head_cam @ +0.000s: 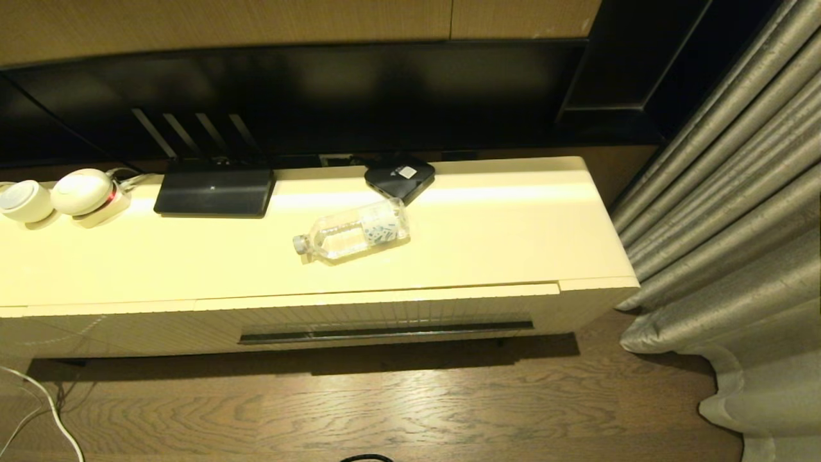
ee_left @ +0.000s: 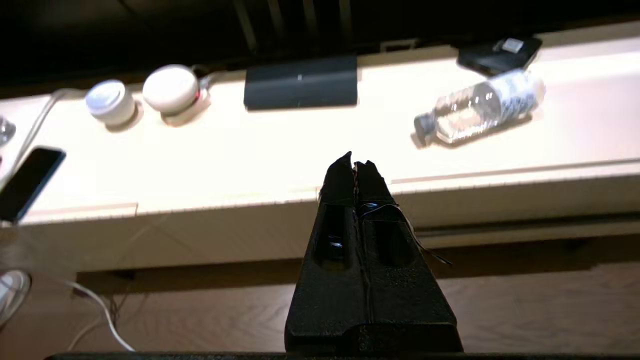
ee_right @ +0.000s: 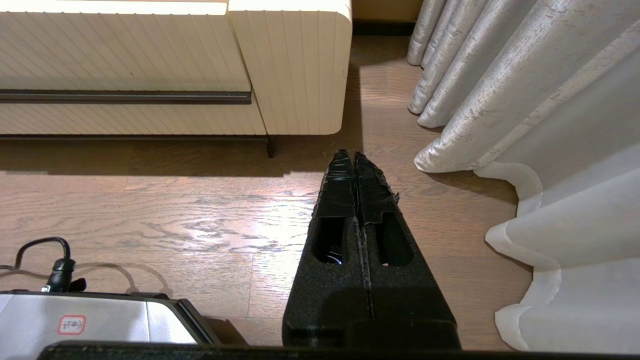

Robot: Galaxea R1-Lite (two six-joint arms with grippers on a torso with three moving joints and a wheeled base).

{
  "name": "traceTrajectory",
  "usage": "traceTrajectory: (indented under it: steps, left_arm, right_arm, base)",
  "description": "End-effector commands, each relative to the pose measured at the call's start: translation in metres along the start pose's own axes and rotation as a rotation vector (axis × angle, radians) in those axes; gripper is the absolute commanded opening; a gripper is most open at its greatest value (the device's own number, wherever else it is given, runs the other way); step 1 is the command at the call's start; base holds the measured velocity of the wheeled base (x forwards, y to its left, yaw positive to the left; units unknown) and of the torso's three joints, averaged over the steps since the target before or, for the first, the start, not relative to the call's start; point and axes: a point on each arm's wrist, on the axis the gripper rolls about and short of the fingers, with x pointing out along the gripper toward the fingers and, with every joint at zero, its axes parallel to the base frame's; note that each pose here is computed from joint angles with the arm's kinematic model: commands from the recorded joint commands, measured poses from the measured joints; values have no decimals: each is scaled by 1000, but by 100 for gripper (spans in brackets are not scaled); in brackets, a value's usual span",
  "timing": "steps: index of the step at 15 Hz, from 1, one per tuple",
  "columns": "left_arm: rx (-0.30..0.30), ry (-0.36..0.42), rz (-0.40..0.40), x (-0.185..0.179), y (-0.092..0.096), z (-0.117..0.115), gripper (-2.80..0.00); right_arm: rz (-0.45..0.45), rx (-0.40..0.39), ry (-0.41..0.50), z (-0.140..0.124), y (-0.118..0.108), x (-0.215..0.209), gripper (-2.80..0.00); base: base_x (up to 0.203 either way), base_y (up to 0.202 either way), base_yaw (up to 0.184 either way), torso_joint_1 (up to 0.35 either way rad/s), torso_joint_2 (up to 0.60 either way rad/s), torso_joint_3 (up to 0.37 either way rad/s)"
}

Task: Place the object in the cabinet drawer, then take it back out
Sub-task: Open the drawer

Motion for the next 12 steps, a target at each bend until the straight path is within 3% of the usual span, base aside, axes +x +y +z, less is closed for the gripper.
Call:
traceTrajectory:
  steps: [1, 4, 6, 8, 10, 11, 12]
  left_arm:
    - [15, 77, -40, 48, 1, 41, -280]
    - [46, 128, -186, 97, -9, 74, -280]
    - [66, 187, -238, 122, -16, 92, -280]
    - [112, 354, -293, 139, -22, 101, -280]
    - [190, 555, -432, 157, -31, 93, -280]
    - [214, 611, -527, 164, -36, 87, -280]
    - [228, 627, -563, 165, -37, 86, -280]
  right_arm:
    - [1, 0, 1, 0, 0, 0, -280]
    - [1, 0, 1, 0, 0, 0, -280]
    - [1, 0, 1, 0, 0, 0, -280]
    - [1, 0, 1, 0, 0, 0, -280]
    - [1, 0, 1, 0, 0, 0, -280]
    - [1, 0, 1, 0, 0, 0, -280]
    - [1, 0, 1, 0, 0, 0, -280]
  base:
    - [0, 0, 0, 0, 0, 0]
    - [0, 0, 0, 0, 0, 0]
    - [0, 0, 0, 0, 0, 0]
    - [0, 0, 0, 0, 0, 0]
    - [0, 0, 0, 0, 0, 0]
    - [0, 0, 0, 0, 0, 0]
    - [0, 0, 0, 0, 0, 0]
